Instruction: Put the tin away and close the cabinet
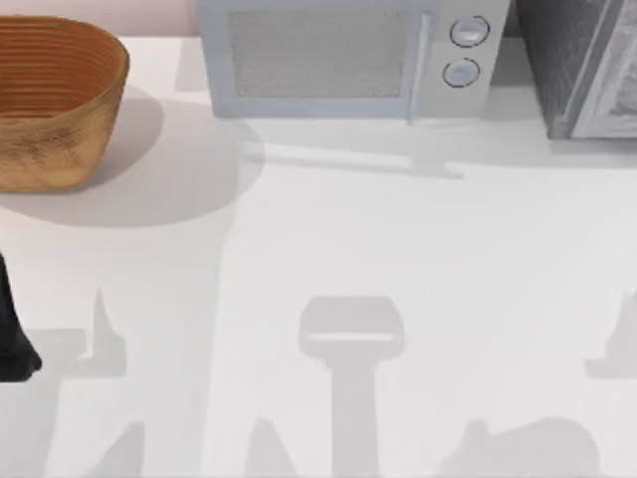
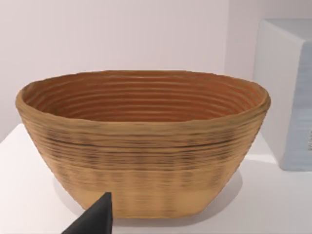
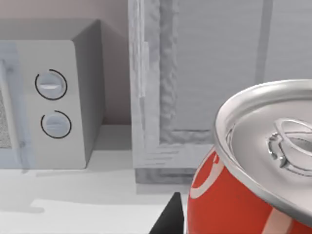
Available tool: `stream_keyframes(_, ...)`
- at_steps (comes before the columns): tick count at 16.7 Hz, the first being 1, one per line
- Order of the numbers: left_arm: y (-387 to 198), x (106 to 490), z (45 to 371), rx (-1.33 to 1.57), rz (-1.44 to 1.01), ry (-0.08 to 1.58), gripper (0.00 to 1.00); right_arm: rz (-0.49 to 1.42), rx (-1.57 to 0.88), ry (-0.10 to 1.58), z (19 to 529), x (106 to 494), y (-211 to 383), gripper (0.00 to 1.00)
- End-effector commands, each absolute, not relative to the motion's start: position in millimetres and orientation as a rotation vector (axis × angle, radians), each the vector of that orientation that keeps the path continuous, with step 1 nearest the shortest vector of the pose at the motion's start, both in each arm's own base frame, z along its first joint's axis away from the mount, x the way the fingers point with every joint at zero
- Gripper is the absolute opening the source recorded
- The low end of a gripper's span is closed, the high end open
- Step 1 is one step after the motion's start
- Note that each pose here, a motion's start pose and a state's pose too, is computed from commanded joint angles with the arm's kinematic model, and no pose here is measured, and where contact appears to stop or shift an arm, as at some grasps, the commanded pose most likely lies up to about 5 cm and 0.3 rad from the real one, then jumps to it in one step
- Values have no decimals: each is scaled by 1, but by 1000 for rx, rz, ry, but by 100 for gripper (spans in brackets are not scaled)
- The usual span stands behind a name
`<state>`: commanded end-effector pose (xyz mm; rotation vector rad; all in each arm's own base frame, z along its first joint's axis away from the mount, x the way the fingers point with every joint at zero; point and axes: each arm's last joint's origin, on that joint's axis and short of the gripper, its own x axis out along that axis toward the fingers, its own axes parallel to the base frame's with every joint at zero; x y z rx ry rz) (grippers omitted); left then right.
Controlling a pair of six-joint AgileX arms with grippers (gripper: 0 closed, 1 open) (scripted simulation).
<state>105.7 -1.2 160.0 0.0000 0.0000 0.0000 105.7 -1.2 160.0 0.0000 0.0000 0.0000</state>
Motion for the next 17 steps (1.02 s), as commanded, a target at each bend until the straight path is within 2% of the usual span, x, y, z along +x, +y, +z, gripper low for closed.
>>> stream_keyframes(5, -1, 106, 160, 0, 0, 0, 100, 3, 2, 2, 163, 106, -1, 0)
stream_keyframes(8, -1, 106, 160, 0, 0, 0, 100, 7, 1, 12, 187, 106, 1, 0)
stream_keyframes(13, -1, 106, 160, 0, 0, 0, 100, 6, -3, 22, 276, 118, 5, 0)
stream_keyframes(17, -1, 106, 160, 0, 0, 0, 100, 0, -4, 26, 364, 147, 12, 0)
